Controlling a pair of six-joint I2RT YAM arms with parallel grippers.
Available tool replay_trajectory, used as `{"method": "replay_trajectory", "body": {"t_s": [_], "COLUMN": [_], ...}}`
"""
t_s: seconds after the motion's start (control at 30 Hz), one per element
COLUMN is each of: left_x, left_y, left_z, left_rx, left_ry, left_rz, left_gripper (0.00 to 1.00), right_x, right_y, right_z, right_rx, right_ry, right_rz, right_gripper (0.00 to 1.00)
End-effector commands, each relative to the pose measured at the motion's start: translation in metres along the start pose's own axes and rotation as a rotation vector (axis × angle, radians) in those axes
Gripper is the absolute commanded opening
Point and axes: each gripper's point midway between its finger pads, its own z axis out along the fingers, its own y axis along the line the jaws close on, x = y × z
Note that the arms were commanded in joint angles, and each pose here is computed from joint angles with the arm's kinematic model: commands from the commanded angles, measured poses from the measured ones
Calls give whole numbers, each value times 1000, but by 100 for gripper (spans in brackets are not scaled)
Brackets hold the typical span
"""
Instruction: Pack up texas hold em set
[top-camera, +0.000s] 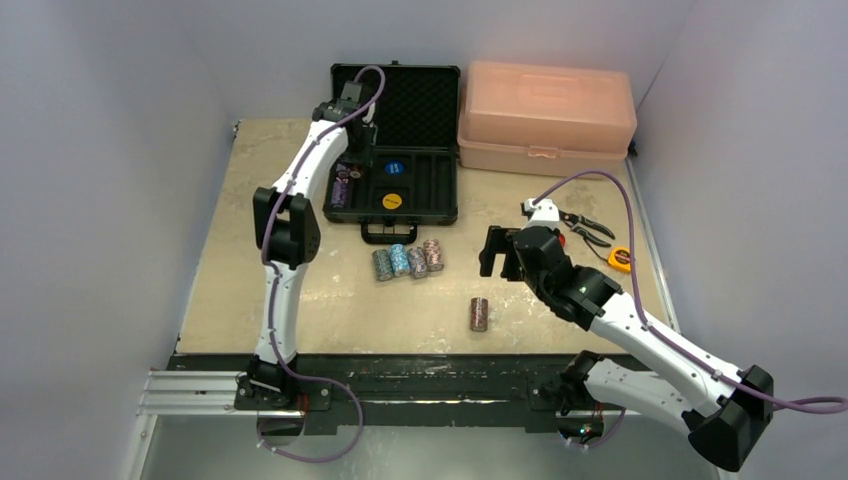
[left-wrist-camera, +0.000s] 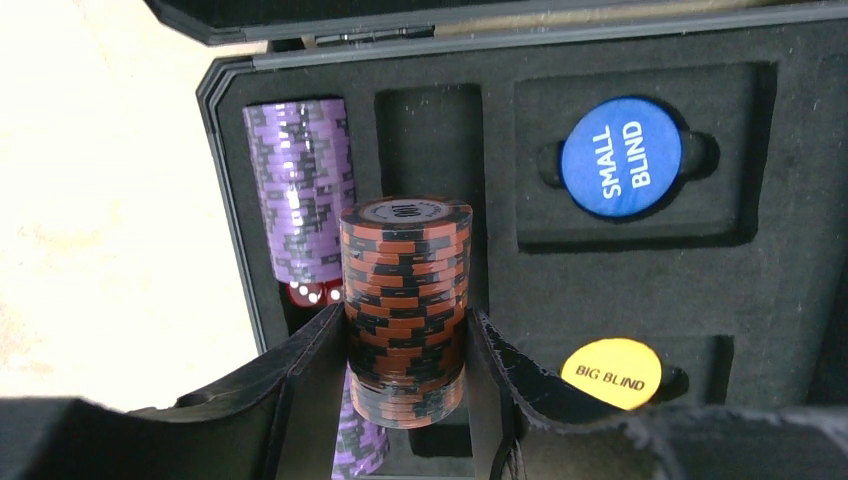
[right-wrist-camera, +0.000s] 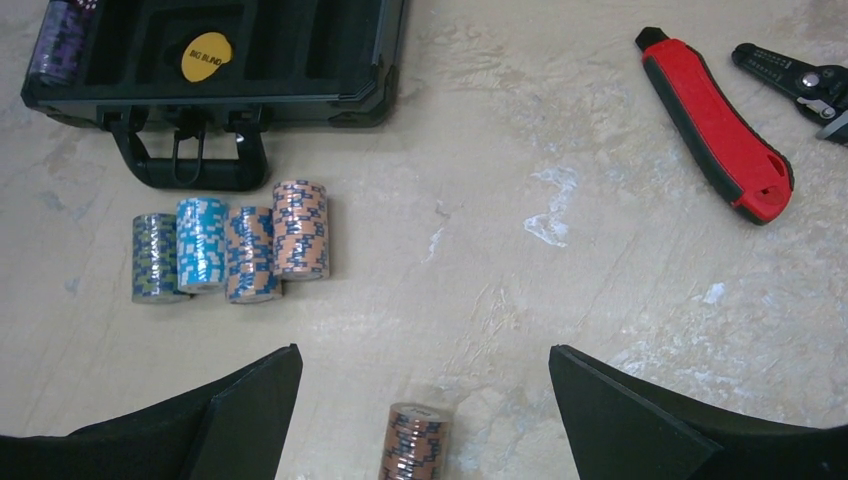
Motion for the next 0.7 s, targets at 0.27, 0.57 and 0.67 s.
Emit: {"method": "replay_trajectory", "body": {"t_s": [0.27, 0.57, 0.67], "left_x": [-38, -38, -38], "left_y": [-4, -6, -4], "left_z": [3, 8, 10], "left_rx": [41, 42, 33], "left_ry": [-116, -117, -117], "left_rz": [-72, -88, -88], "left_gripper": [2, 2, 3], "right_x": [-18, -17, -18], "right_y": [20, 18, 18], "right_z": [-14, -14, -14], "right_rx": [-89, -85, -84], "right_ry": [-15, -16, -18], "right_rz": [53, 43, 40], "right_gripper": [99, 99, 99]}}
